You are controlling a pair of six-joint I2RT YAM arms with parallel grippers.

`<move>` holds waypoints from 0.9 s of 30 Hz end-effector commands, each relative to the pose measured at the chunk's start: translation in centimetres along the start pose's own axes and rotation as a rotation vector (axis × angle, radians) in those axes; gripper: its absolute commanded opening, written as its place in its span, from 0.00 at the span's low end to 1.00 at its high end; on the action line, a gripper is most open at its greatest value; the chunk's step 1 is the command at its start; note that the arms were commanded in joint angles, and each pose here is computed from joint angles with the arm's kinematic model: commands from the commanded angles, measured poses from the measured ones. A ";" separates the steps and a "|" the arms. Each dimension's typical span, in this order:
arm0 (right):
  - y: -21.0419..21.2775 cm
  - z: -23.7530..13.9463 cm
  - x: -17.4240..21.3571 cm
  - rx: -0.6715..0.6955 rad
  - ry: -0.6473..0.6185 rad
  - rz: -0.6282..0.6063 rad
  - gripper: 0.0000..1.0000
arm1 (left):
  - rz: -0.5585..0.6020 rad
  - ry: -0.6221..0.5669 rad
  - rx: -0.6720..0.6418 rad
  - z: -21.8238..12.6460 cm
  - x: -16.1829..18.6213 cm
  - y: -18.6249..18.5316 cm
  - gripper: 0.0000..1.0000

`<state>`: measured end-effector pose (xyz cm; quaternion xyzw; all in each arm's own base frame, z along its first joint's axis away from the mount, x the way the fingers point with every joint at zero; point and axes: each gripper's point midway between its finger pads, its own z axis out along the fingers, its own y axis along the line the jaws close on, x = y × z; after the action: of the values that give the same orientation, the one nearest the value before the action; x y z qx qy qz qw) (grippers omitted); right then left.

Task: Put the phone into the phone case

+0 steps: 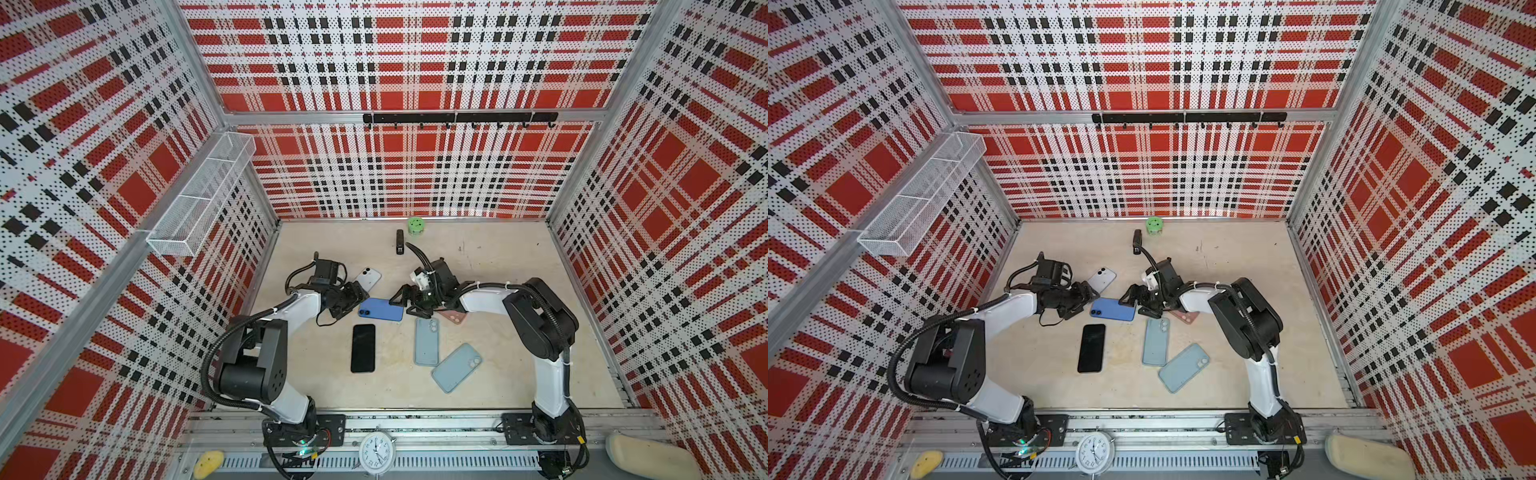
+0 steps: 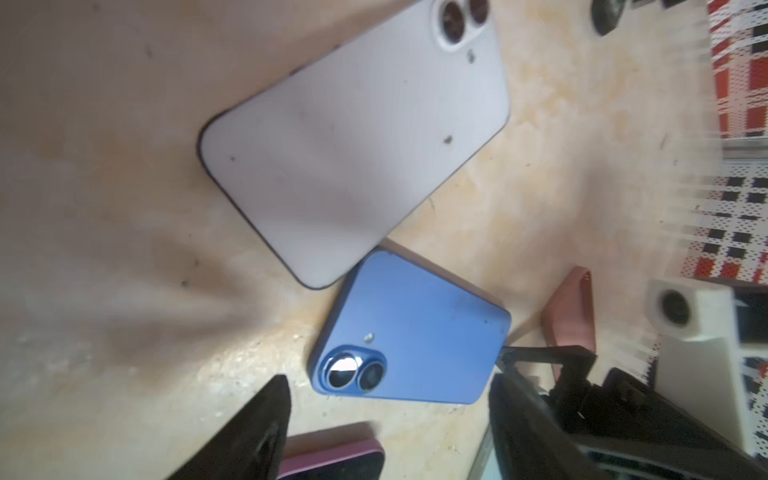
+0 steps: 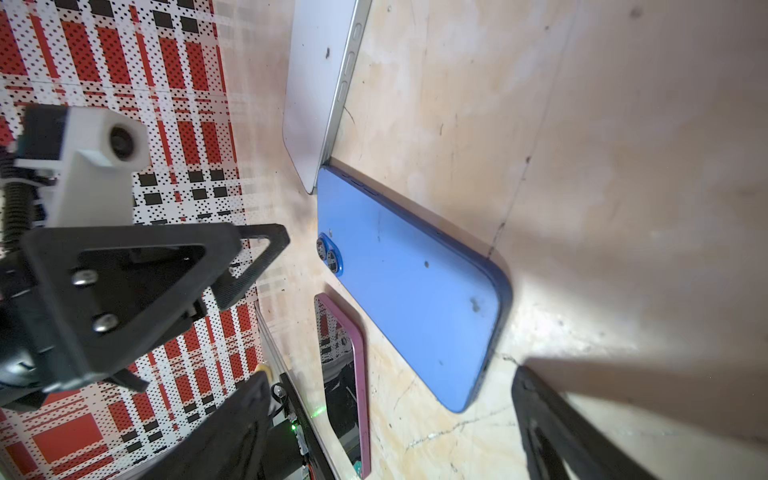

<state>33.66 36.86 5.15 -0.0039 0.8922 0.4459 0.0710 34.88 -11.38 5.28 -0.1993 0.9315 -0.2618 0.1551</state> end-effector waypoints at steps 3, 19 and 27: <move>-1.0 0.4 -0.7 0.043 -0.027 -0.009 0.93 | 0.018 0.026 -0.022 1.6 0.6 0.6 0.78; -0.3 1.9 -1.8 -0.018 -0.034 0.002 0.93 | 0.014 0.066 0.043 4.2 2.2 -0.5 0.77; 4.5 0.9 -1.5 -0.195 -0.011 -0.063 0.86 | -0.008 0.086 0.087 4.8 3.4 -1.0 0.77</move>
<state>35.93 37.57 5.56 0.0093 0.8818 0.4633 0.0880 36.86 -13.97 3.83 -0.1808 0.9201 -0.2954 0.1827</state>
